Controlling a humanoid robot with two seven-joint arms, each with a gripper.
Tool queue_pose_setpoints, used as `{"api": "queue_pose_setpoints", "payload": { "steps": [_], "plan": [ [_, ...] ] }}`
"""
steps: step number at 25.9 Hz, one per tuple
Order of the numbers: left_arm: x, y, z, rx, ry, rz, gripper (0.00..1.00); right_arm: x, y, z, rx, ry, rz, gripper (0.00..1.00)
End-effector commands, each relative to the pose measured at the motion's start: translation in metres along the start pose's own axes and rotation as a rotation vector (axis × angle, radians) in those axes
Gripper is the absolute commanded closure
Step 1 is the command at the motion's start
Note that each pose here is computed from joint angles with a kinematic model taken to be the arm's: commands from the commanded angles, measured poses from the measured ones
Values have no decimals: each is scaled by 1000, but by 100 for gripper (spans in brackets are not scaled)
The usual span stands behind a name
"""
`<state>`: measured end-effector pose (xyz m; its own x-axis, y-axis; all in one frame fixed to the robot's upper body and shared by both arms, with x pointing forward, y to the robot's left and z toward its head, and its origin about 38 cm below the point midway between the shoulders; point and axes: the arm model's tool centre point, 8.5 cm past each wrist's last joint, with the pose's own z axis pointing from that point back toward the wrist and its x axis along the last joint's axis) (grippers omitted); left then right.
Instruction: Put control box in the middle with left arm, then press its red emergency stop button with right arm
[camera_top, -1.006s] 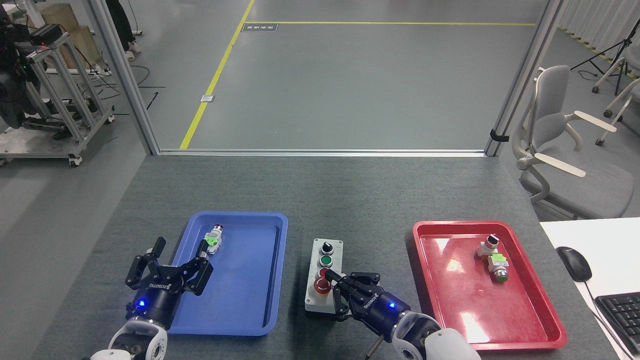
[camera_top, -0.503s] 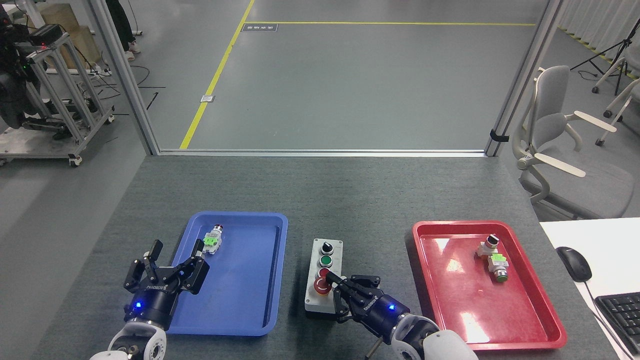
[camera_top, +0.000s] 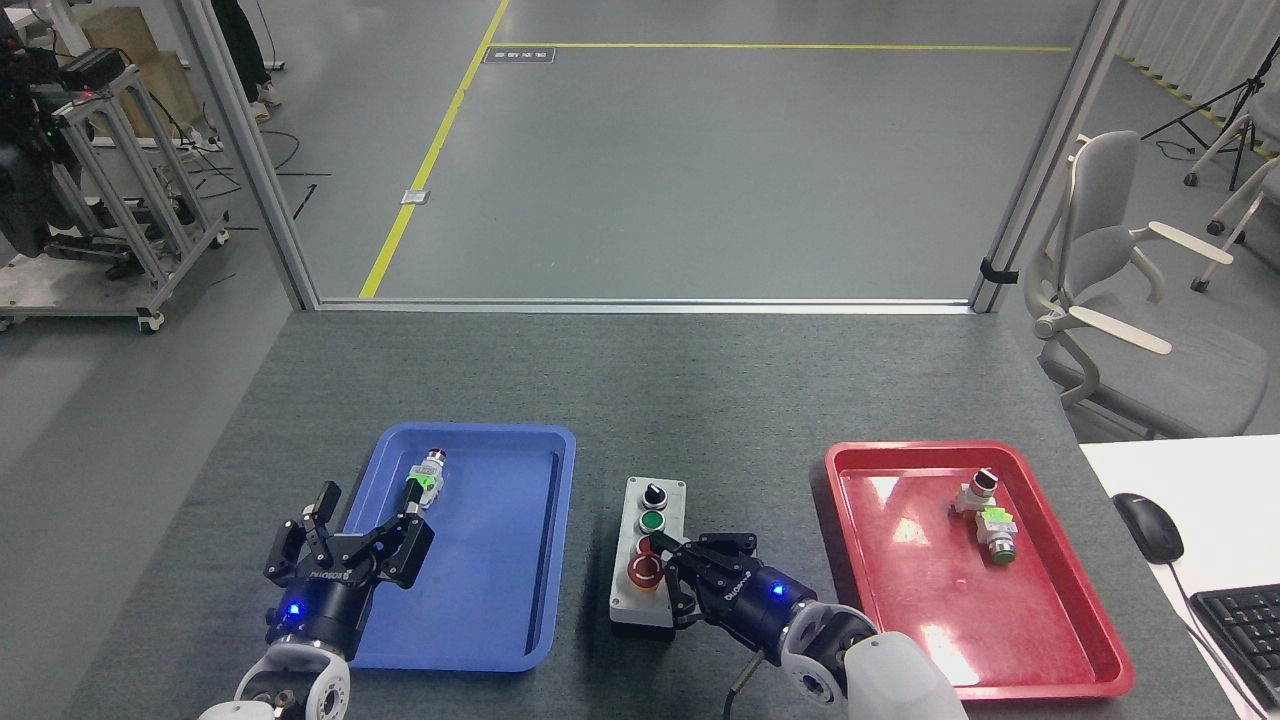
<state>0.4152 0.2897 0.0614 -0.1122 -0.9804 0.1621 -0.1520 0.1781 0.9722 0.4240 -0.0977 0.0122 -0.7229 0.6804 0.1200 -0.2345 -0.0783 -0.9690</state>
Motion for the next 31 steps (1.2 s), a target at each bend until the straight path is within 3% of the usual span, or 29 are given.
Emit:
{"api": "queue_pose_setpoints", "payload": {
  "steps": [1,8,18,19,20,21,22,25,27,31],
  "plan": [
    [14,-4,-3,3,4,23,1,1,4,0,33,-3,-1,100],
    [50,-8,-20,26,37,67,1,2,10,2,55,-16,-8,100],
    [55,-9,-20,28,13,6,1,-3,3,1,26,7,-22,100],
    [57,-9,-20,35,11,8,1,-4,-2,0,12,13,-26,91],
    [56,-6,-22,41,10,0,1,-7,-7,-1,-15,33,-47,62],
    [57,-6,-23,39,8,-5,1,-17,-17,0,-68,80,-99,21],
    [57,-7,-23,30,9,-8,1,-29,-29,5,-135,118,-163,0],
    [57,-9,-24,14,12,-6,1,-50,-57,14,-276,156,-302,1],
    [57,-10,-26,-6,9,-5,1,-62,-77,18,-328,149,-321,1],
    [56,-17,-30,-95,8,6,1,-107,-82,56,-367,250,-315,1]
  ]
}}
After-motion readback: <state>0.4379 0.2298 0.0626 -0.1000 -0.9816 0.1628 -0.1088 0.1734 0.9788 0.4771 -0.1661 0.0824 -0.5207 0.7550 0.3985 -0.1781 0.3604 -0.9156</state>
